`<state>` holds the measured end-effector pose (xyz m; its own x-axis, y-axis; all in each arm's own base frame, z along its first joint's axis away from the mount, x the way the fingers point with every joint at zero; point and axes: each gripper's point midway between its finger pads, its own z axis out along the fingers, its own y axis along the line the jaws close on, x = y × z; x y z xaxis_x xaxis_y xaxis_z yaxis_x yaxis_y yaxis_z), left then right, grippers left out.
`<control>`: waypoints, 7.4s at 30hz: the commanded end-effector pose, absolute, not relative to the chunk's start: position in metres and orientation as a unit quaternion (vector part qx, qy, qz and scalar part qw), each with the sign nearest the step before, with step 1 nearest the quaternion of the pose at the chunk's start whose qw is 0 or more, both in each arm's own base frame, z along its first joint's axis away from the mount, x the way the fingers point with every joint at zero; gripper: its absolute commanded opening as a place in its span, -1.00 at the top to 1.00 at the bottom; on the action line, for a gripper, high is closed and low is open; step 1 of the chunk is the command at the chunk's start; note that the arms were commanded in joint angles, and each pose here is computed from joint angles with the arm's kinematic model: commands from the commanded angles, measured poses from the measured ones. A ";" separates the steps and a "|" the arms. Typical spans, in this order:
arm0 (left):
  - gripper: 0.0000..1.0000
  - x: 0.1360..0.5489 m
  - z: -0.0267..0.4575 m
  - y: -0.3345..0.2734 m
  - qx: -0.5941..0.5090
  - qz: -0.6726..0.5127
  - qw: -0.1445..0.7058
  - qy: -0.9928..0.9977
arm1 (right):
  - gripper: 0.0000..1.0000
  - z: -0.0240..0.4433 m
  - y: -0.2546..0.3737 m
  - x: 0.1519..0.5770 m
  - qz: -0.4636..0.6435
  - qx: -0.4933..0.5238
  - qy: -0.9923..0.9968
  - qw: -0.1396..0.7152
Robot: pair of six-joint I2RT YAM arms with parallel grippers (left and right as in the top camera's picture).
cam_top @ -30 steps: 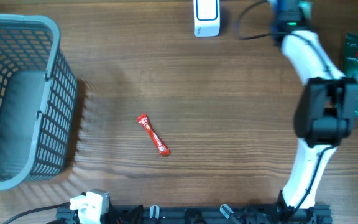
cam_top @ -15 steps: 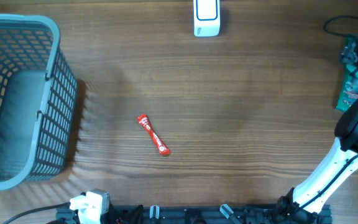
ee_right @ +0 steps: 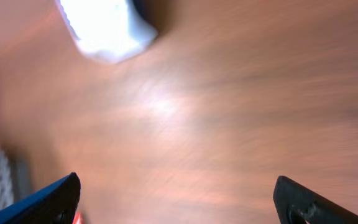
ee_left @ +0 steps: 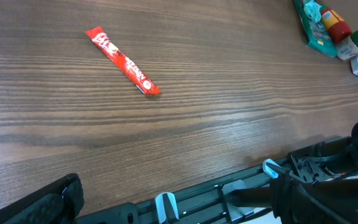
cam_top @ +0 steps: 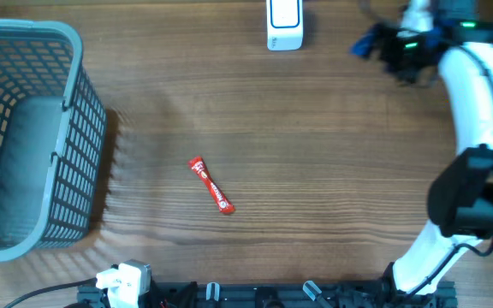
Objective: Scan the item barcode
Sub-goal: 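Reach the right gripper down to the red Nescafe stick, then grasp the Nescafe stick with the right gripper and lift it, then raise the Nescafe stick and turn it toward the scanner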
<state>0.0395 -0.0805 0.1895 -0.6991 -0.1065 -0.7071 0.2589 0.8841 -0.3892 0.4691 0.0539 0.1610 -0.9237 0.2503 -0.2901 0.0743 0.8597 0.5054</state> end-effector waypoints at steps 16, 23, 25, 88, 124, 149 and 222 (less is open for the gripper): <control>-1.00 0.040 0.190 -0.081 0.043 -0.238 0.388 0.890 | -0.78 0.041 0.342 0.258 0.202 -0.358 0.911 0.034; -1.00 0.040 0.190 -0.081 0.043 -0.238 0.388 0.890 | -0.57 0.015 0.371 0.262 0.156 -0.368 0.905 0.141; -1.00 0.040 0.190 -0.081 0.043 -0.238 0.388 0.890 | -0.51 0.018 0.377 0.265 0.156 -0.371 0.902 0.157; -1.00 0.040 0.190 -0.081 0.043 -0.238 0.388 0.890 | -0.21 0.007 0.212 0.344 -0.009 -0.150 0.966 0.212; -1.00 0.040 0.190 -0.081 0.043 -0.238 0.388 0.890 | 0.91 0.204 0.333 0.209 0.696 -0.333 0.634 -0.042; -1.00 0.040 0.190 -0.081 0.043 -0.238 0.388 0.890 | 0.91 0.223 0.334 0.212 0.494 0.158 0.674 -0.526; -1.00 0.040 0.190 -0.081 0.043 -0.238 0.388 0.890 | 0.92 0.170 0.276 0.299 0.625 -0.032 0.773 -0.110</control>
<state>0.0395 -0.0805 0.1895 -0.6991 -0.1065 -0.7071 0.2589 0.8841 -0.3892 0.3004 0.2730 0.1552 -0.7741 0.0091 0.6330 0.6042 0.3091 0.7345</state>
